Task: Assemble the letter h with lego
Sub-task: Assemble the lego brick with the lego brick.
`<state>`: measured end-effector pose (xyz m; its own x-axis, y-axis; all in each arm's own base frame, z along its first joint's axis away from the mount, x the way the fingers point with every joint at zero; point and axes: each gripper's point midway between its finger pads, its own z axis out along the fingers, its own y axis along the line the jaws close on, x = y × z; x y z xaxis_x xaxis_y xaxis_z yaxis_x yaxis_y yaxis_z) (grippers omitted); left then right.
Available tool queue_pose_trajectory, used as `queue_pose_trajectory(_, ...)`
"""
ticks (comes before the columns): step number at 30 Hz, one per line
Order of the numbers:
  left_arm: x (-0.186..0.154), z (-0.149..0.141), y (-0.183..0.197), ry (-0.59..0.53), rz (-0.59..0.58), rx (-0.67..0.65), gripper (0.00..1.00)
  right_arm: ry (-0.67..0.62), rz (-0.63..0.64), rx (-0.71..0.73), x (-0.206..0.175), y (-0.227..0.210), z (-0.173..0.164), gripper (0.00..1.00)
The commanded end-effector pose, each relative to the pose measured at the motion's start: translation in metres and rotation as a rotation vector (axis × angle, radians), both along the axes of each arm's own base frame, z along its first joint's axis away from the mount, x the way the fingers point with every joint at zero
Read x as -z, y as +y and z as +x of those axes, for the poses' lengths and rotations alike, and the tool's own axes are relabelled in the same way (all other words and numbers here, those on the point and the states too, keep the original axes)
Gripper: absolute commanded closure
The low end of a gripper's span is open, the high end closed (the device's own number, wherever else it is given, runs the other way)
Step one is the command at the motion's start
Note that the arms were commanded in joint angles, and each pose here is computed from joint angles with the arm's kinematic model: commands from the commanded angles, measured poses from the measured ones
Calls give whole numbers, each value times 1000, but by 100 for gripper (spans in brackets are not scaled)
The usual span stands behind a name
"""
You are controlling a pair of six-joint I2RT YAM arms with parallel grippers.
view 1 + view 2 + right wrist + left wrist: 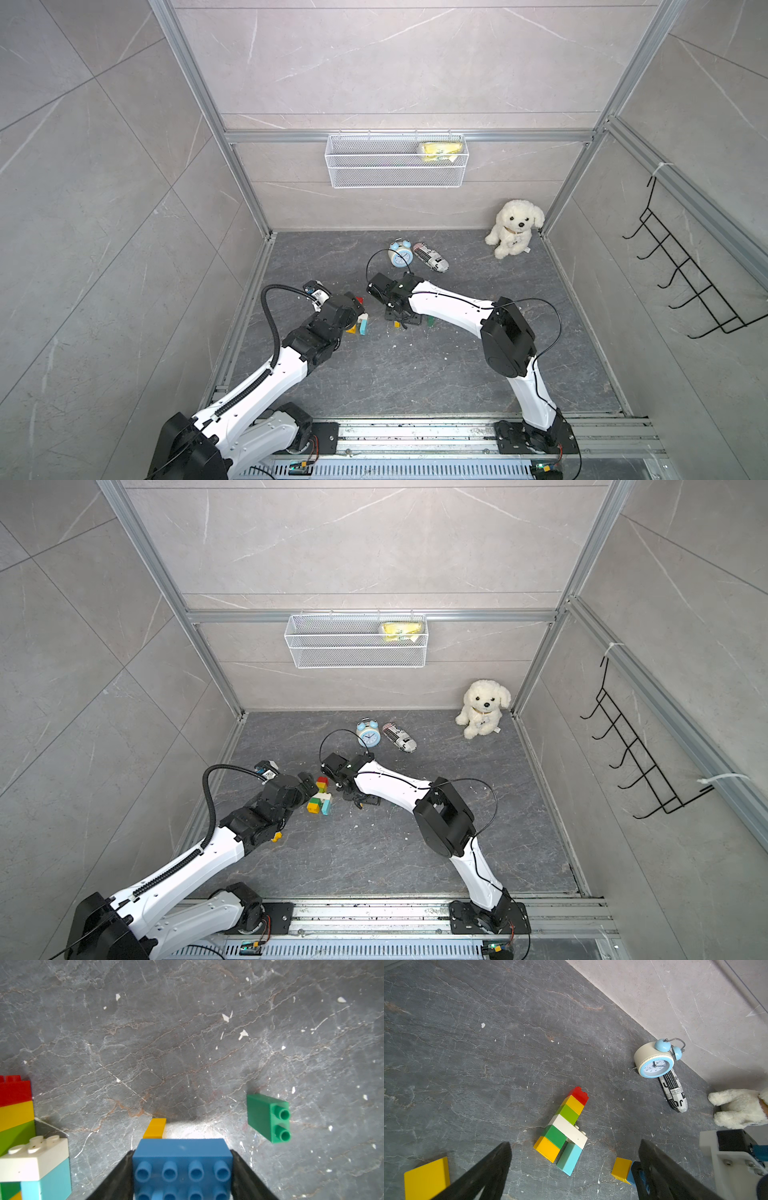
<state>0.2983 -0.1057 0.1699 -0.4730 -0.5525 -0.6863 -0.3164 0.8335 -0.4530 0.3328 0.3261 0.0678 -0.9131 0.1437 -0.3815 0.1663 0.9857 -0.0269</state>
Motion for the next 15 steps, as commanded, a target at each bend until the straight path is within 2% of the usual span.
queue_pose_trajectory(1,-2,0,3,-7,-9,-20,1,61,-60,-6,21,-10,-7,61)
queue_pose_trajectory(15,-1,1,3,-3,-10,-18,1,108,-102,-6,40,-14,-13,61)
